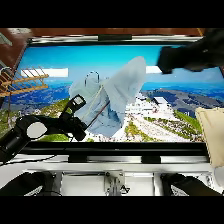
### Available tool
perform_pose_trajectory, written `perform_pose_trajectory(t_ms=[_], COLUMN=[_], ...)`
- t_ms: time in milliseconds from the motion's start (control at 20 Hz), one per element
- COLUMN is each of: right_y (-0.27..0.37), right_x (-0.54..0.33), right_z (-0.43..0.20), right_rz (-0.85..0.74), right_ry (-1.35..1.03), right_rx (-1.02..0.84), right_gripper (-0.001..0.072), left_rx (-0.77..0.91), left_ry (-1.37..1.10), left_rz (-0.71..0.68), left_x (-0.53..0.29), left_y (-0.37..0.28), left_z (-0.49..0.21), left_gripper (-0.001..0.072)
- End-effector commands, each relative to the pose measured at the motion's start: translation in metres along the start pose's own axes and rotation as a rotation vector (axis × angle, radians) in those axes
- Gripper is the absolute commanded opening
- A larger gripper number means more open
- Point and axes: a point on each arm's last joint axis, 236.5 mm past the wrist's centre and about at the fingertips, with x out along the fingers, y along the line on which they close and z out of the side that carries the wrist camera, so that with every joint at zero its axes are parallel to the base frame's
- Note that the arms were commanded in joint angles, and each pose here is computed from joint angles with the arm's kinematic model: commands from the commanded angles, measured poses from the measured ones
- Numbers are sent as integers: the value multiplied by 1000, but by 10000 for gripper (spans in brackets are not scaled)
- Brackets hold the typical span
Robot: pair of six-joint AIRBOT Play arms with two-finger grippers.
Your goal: Fold the shirts.
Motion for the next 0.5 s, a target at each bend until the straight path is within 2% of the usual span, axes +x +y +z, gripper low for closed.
perform_pose_trajectory(t_ms=[0,100,200,300,450], right_y=[-85,-62,-23,-6,13], right_x=[4,25,44,65,99], right_z=[1,3,12,15,6], right_rz=[-123,16,165,202,259], right_ry=[40,39,-46,-57,-4], right_rx=[-320,-721,-977,-1115,-1162], right_gripper=[618,619,621,687,687], left_rx=[88,148,194,219,278], left_ry=[47,72,77,83,89], left_rz=[18,54,88,95,102], left_x=[-9,-18,-22,-22,-23], left_y=[4,13,21,24,26], left_z=[-3,-3,0,-1,-2], left_gripper=[47,47,47,47,47])
